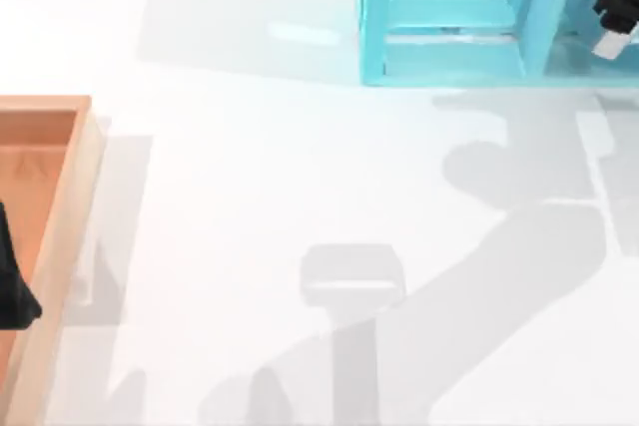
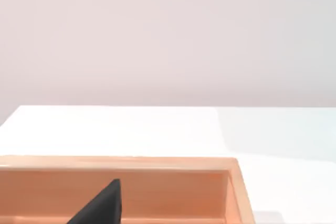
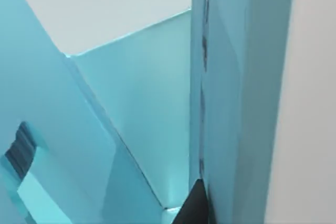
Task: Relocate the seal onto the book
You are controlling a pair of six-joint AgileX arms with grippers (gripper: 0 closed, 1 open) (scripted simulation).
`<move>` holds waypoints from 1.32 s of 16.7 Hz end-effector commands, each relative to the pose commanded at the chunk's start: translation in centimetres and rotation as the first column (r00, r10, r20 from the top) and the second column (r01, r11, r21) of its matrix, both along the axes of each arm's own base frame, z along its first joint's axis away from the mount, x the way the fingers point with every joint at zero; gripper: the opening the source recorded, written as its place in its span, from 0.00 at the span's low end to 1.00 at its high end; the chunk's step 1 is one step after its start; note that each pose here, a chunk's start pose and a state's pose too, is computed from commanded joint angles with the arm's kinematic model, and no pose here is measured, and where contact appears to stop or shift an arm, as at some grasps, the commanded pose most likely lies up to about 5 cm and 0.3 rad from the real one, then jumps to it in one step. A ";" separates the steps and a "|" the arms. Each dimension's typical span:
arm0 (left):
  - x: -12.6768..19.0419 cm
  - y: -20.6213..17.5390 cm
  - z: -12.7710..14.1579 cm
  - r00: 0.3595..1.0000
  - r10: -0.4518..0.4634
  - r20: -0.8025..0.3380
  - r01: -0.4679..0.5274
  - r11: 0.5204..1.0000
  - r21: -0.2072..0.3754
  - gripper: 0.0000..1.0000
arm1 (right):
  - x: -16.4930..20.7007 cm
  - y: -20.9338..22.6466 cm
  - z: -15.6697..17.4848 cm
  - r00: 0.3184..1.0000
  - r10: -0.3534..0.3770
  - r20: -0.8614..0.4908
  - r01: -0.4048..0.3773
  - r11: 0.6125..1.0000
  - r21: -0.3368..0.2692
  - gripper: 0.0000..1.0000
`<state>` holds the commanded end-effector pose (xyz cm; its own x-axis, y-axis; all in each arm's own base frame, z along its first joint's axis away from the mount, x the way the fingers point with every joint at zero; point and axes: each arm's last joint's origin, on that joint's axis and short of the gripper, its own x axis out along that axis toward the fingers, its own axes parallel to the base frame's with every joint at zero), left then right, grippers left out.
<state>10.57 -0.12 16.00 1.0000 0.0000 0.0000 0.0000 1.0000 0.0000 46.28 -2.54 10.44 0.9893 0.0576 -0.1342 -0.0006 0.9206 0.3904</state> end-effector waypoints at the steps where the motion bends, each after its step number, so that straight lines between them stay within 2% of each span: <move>1: 0.0 0.0 0.0 1.000 0.000 0.000 0.000 1.000 0.000 1.00 | -0.6 -0.1 1.4 1.000 -0.002 -0.001 0.002 1.000 -0.001 0.00; 7: 0.0 0.0 0.0 1.000 0.000 0.000 0.000 1.000 0.000 1.00 | -7.6 -0.1 11.1 1.000 -0.001 -0.001 0.001 1.000 -0.006 0.00; 11: 0.0 0.0 0.0 1.000 0.000 0.000 0.000 1.000 0.000 1.00 | -13.9 0.2 15.5 1.000 0.004 0.011 -0.004 1.000 -0.005 0.00; 16: 0.0 0.0 0.0 1.000 0.000 0.000 0.000 1.000 0.000 1.00 | -18.6 0.5 17.0 1.000 0.009 0.006 -0.009 1.000 -0.001 0.00; 22: 0.0 0.0 0.0 1.000 0.000 0.000 0.000 1.000 0.000 1.00 | -18.8 0.7 16.9 1.000 0.013 0.000 -0.013 1.000 0.000 0.00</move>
<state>10.57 -0.12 16.00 1.0000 0.0000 0.0000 0.0000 1.0000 0.0000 27.46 -1.87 27.33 0.9884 0.0706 -0.1346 -0.0126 0.9206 0.3904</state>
